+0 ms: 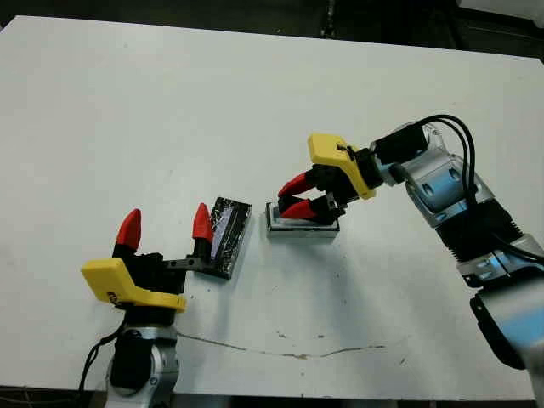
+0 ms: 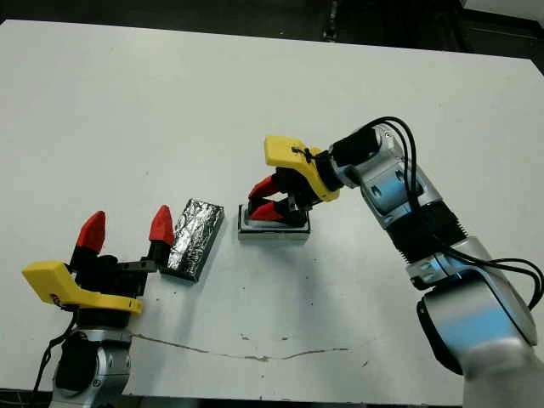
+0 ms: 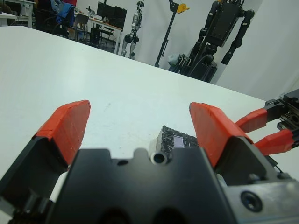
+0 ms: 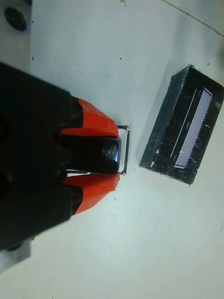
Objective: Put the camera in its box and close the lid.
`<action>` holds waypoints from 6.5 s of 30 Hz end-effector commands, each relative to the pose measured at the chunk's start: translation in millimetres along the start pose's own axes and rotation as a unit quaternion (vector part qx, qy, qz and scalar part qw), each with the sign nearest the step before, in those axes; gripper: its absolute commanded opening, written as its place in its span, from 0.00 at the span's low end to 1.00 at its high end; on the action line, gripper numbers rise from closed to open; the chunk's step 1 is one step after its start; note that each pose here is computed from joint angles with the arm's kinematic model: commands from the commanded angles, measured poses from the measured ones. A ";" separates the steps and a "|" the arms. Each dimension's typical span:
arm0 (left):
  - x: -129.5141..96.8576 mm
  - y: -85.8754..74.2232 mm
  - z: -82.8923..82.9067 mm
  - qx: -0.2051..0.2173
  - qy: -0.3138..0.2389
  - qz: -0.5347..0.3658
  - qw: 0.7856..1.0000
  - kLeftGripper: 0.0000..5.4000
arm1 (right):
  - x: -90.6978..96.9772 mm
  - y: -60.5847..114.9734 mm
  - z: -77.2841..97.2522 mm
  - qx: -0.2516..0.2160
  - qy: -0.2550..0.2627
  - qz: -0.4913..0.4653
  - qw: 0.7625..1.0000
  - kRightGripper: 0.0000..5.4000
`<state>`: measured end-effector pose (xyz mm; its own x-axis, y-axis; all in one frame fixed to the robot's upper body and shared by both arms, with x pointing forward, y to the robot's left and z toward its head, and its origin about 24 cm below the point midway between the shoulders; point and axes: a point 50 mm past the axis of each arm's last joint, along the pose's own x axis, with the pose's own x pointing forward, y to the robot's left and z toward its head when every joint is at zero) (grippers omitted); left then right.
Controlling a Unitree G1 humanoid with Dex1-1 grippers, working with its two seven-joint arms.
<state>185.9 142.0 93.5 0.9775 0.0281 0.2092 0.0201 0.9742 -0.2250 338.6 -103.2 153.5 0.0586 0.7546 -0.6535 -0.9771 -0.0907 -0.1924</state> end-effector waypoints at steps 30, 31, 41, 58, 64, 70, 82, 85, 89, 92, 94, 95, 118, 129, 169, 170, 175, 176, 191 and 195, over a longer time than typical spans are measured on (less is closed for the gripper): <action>-3.8 -0.2 -1.0 -0.001 0.009 0.001 1.000 1.00 | -13.7 2.7 -29.8 0.064 0.092 0.006 0.994 0.79; -4.0 -0.2 -1.1 -0.002 0.008 0.001 1.000 1.00 | -15.8 2.4 -28.5 0.059 0.091 0.003 0.994 0.82; -4.5 1.5 -1.3 0.010 0.007 0.002 1.000 1.00 | -65.2 -2.3 -6.0 0.025 0.051 -0.052 0.997 1.00; -3.2 11.2 3.2 0.052 0.008 -0.012 0.999 1.00 | -109.7 76.9 -48.7 0.153 -0.185 -0.426 0.872 0.89; 2.8 19.0 13.3 0.135 0.025 -0.050 0.989 1.00 | -72.0 129.5 -73.9 0.185 -0.186 -0.503 0.824 0.74; 15.6 23.3 28.4 0.172 0.072 -0.106 0.977 1.00 | -51.9 159.5 -84.9 0.219 -0.202 -0.547 0.783 0.56; 36.4 11.8 44.4 0.144 0.170 -0.148 0.964 1.00 | -24.3 170.5 -92.6 0.237 -0.170 -0.584 0.757 0.23; 38.3 8.8 45.4 0.106 0.201 -0.147 0.963 1.00 | -20.2 171.4 -91.0 0.236 -0.161 -0.589 0.756 0.14; 42.5 9.2 45.7 0.054 0.248 -0.147 0.956 1.00 | -15.4 171.3 -87.3 0.238 -0.164 -0.587 0.756 0.03; 45.5 10.4 44.4 0.028 0.282 -0.133 0.950 1.00 | -13.0 169.4 -83.2 0.233 -0.162 -0.587 0.758 0.00; 47.0 10.0 43.9 0.021 0.294 -0.124 0.948 1.00 | -11.3 168.0 -80.8 0.231 -0.165 -0.586 0.759 0.00; 47.6 9.3 43.8 0.021 0.297 -0.121 0.947 1.00 | -10.5 167.4 -79.8 0.231 -0.166 -0.586 0.759 0.00; 53.5 -2.2 30.9 0.100 0.335 -0.102 0.931 1.00 | 6.7 168.9 -71.8 0.248 -0.182 -0.579 0.755 0.00; 54.2 -7.5 33.4 0.107 0.355 -0.125 0.920 1.00 | 11.4 171.3 -70.2 0.255 -0.177 -0.578 0.755 0.00; 42.1 -18.3 23.1 0.163 0.406 -0.172 0.883 1.00 | 17.7 173.0 -68.8 0.261 -0.186 -0.569 0.758 0.00; 41.9 -17.9 22.4 0.160 0.408 -0.171 0.882 1.00 | 17.7 173.0 -68.8 0.261 -0.186 -0.569 0.758 0.00; 40.2 -16.3 19.6 0.135 0.415 -0.169 0.884 1.00 | 17.9 173.3 -68.5 0.262 -0.183 -0.569 0.757 0.00; 39.7 -15.8 19.0 0.127 0.417 -0.169 0.884 1.00 | 17.9 173.4 -68.3 0.262 -0.182 -0.569 0.758 0.00; 35.4 -11.0 14.0 0.096 0.431 -0.166 0.882 0.73 | 19.9 173.9 -68.2 0.268 -0.184 -0.565 0.759 0.00; 35.5 -9.7 13.3 0.100 0.435 -0.167 0.879 0.62 | 20.5 173.6 -68.5 0.266 -0.187 -0.563 0.760 0.00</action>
<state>219.7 134.1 121.5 0.7402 -0.3696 -0.5616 0.3852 0.9178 -0.0964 186.4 -145.4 61.2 0.9506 0.3103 0.0057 -0.3085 0.9467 -0.0923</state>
